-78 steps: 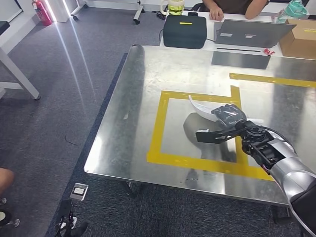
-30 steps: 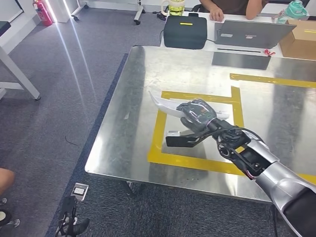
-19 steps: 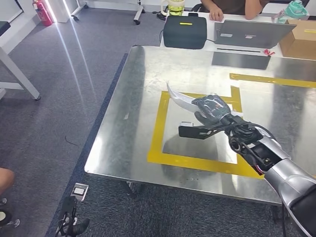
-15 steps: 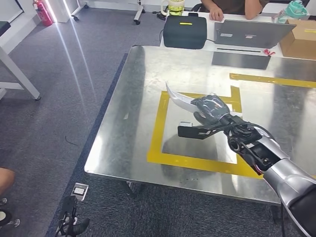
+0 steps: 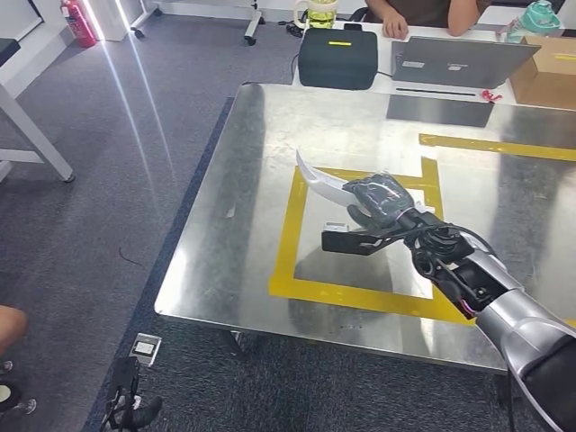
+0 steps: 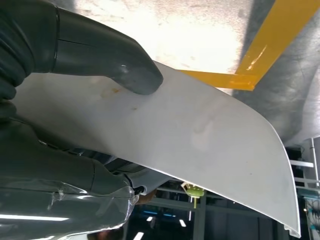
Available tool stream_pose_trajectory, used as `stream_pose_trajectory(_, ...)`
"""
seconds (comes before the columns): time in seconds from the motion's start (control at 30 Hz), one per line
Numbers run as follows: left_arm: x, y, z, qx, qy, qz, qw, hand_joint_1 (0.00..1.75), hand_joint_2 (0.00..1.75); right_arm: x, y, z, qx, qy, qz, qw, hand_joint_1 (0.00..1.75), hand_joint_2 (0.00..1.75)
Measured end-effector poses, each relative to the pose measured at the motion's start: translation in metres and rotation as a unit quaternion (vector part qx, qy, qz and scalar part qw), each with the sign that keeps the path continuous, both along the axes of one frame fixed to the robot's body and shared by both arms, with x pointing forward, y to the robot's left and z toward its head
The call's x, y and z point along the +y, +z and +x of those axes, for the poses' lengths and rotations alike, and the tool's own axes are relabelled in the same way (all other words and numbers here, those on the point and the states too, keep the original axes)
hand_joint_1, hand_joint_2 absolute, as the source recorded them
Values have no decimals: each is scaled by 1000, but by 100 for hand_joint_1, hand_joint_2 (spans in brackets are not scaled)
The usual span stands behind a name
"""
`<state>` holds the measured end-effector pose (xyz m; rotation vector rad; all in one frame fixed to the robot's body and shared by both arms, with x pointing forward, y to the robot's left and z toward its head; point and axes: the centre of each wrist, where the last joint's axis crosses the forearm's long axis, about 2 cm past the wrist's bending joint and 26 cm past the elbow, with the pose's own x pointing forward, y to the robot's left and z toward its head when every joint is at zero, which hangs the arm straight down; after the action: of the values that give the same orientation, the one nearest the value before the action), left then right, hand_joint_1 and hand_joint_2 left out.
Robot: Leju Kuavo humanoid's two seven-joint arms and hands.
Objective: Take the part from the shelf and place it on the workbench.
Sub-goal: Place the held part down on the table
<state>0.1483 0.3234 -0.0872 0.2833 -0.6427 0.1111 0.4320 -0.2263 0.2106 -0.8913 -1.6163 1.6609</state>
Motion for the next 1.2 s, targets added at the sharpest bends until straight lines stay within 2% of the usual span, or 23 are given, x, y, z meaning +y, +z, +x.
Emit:
stream_pose_trajectory(0.13,0,0,0,1,-2,4,1000,0,175,4,-1,-1,1,7,7,1000,0,175)
stream_pose_trajectory(0.23,0,0,0,5,-3,5,1000,0,175,7,-1,-1,1,10,12,1000,0,175)
stream_pose_trajectory(0.37,0,0,0,10,0,8,1000,0,0,7,-1,-1,3,11,14,1000,0,175)
stream_pose_trajectory(1.03,-3,0,0,18,-2,-3,1000,0,0,7,-5,-3,11,8,18,1000,0,175)
stream_pose_trajectory(1.2,-3,0,-1,19,-3,-4,1000,0,0,7,-4,-3,29,6,53,998,0,175)
